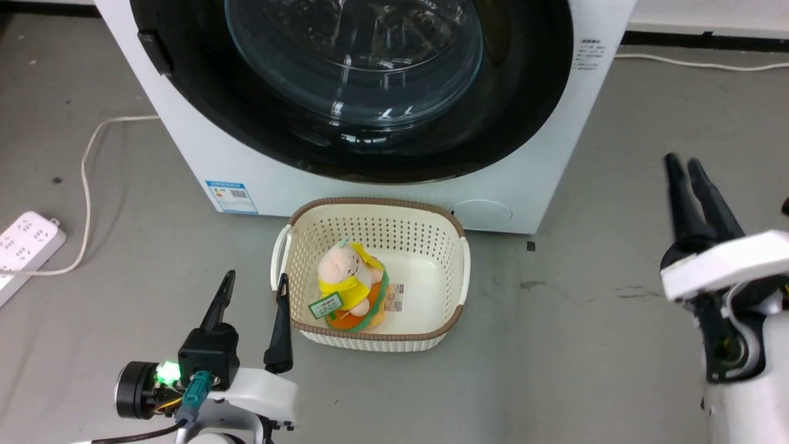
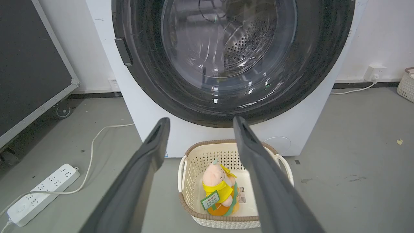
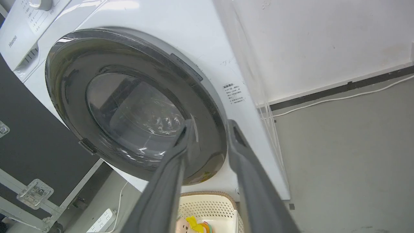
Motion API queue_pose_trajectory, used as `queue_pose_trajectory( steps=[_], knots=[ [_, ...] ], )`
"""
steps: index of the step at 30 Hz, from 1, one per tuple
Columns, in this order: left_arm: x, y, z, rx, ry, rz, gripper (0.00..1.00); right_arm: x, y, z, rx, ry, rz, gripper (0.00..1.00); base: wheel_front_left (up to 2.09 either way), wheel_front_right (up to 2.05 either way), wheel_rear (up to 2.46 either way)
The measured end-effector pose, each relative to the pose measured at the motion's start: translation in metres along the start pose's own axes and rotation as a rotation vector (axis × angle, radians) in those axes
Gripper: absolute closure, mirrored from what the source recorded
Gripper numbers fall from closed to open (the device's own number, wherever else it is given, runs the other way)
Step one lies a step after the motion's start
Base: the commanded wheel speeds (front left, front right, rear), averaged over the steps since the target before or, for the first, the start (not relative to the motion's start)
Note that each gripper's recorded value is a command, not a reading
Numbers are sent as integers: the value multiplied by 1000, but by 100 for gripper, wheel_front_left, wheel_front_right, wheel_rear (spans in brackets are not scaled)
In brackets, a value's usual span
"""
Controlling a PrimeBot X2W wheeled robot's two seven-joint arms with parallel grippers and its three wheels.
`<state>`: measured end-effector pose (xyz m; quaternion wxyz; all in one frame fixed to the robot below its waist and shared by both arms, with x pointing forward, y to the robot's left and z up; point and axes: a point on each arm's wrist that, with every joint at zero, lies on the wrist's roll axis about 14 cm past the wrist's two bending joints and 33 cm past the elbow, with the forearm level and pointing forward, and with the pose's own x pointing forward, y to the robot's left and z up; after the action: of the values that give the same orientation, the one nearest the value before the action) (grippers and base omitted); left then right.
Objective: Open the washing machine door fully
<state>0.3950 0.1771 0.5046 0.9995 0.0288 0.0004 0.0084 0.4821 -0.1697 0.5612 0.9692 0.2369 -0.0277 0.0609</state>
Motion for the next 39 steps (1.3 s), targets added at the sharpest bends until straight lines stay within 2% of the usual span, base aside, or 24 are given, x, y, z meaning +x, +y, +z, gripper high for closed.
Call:
queue_pose_trajectory(
  steps=[15, 23, 30, 39],
  knots=[
    [9, 7, -9, 11, 7, 25, 0, 69, -14, -19, 250, 120, -56, 100, 0, 0, 0],
    [15, 9, -14, 19, 10, 34, 0, 105, -26, -34, 308, 227, -94, 100, 0, 0, 0],
    [17, 15, -22, 26, 22, 53, 0, 132, -26, -48, 418, 314, -107, 100, 0, 0, 0],
    [18, 17, -27, 34, 26, 61, 0, 163, -6, -52, 559, 384, -68, 100, 0, 0, 0]
  ],
)
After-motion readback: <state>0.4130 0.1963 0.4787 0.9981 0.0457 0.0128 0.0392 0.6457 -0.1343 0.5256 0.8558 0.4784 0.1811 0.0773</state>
